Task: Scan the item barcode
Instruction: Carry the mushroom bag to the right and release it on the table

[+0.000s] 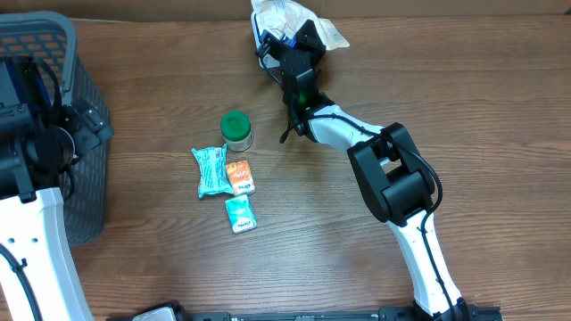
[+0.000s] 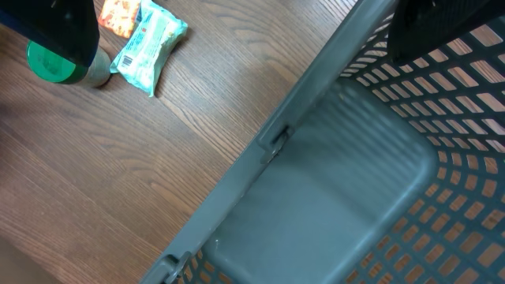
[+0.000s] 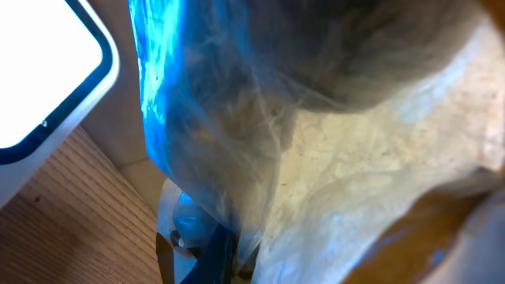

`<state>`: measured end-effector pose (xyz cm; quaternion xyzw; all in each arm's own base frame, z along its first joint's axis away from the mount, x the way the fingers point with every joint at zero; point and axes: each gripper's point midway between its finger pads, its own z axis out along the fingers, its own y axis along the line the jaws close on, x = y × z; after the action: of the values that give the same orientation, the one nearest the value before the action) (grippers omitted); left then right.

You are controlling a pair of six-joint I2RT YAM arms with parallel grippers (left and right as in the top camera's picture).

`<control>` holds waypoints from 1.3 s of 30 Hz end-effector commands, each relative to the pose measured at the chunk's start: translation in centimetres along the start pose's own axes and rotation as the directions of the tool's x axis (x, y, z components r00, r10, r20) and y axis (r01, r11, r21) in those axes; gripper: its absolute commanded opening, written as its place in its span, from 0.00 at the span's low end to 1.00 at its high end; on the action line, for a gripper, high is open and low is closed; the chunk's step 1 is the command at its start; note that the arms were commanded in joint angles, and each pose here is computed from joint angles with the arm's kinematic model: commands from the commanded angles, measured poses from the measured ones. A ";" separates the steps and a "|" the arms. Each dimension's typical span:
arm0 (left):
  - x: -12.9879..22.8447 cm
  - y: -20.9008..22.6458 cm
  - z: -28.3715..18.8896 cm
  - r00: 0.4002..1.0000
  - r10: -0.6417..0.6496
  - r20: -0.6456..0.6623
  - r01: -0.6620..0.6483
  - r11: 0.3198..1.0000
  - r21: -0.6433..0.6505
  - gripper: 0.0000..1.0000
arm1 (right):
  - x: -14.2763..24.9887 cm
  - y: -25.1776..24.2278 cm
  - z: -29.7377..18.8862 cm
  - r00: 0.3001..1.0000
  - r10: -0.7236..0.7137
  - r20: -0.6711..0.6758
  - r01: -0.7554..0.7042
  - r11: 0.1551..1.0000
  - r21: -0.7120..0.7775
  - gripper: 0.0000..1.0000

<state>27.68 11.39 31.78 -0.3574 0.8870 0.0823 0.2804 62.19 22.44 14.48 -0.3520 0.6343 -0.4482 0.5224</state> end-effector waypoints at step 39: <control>-0.5 0.3 -0.3 1.000 -0.010 0.019 0.010 1.000 -0.011 0.99 | 20.7 -17.6 -20.5 -0.091 0.428 -0.899 -0.955 -0.295 -0.044 0.04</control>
<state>27.68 11.39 31.78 -0.3574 0.8870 0.0823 0.2804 37.83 2.07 26.59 0.1190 0.9266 0.2488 0.2556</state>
